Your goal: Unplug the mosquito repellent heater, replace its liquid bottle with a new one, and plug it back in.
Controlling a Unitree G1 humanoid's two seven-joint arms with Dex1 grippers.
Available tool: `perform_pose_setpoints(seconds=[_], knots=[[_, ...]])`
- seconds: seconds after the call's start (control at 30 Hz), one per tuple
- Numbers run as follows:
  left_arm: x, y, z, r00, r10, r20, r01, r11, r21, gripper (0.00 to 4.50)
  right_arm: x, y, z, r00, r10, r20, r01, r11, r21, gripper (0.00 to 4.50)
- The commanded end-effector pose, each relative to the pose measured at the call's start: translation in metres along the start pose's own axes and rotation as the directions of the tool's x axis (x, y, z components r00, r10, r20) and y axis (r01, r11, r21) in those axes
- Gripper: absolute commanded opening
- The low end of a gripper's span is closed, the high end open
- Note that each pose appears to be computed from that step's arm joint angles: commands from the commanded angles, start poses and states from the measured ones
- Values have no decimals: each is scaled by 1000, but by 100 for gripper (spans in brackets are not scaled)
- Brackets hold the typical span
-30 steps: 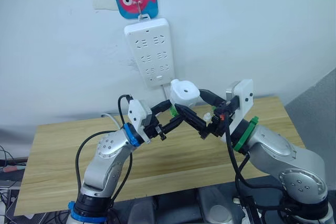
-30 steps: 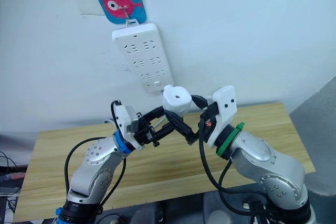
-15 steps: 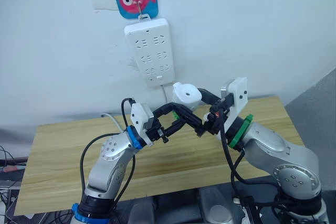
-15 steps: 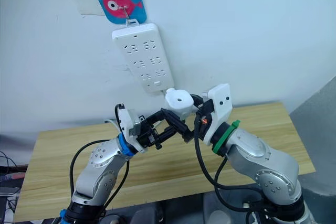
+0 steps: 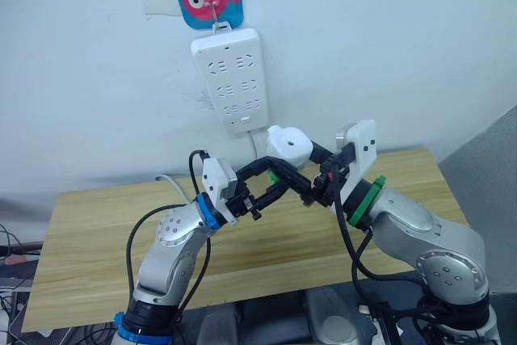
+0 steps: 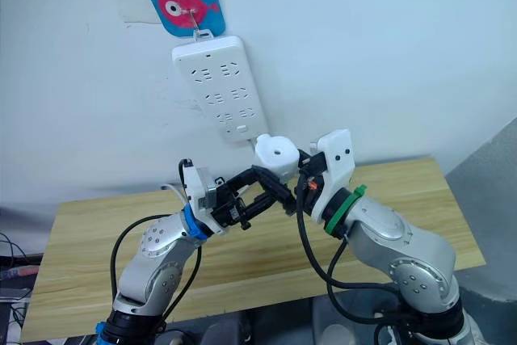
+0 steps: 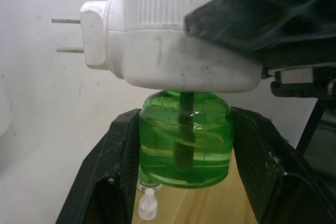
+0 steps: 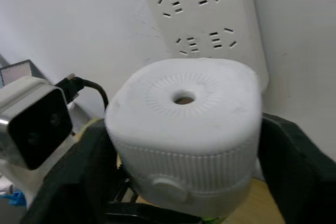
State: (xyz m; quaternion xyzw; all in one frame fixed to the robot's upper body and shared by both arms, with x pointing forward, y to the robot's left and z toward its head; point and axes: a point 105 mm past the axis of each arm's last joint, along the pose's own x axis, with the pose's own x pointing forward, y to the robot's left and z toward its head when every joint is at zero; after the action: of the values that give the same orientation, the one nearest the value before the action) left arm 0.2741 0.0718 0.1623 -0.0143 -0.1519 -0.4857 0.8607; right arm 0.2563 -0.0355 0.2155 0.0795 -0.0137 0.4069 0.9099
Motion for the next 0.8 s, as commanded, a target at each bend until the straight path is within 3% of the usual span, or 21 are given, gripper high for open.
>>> perform_pose_setpoints(seconds=[0.03, 0.43, 0.47, 0.63, 0.8], knots=[[6, -8, 15, 997, -45, 55, 44, 999, 20, 221, 1, 11, 7, 998, 48, 28, -48, 999, -13, 297], [9, -7, 14, 997, -73, 1, 73, 997, -21, 221, 2, 15, 11, 998, 59, 33, -58, 998, -19, 297], [9, -7, 15, 997, -71, -1, 71, 997, -16, 295, 2, 15, 11, 998, 60, 32, -60, 998, -18, 297], [13, -5, 19, 997, -73, 2, 73, 997, 30, 444, 2, 15, 11, 997, 64, 31, -63, 998, -17, 297], [16, -1, 22, 999, -39, 27, 36, 996, 85, 448, 1, 15, 11, 998, 63, 31, -62, 998, -18, 297]])
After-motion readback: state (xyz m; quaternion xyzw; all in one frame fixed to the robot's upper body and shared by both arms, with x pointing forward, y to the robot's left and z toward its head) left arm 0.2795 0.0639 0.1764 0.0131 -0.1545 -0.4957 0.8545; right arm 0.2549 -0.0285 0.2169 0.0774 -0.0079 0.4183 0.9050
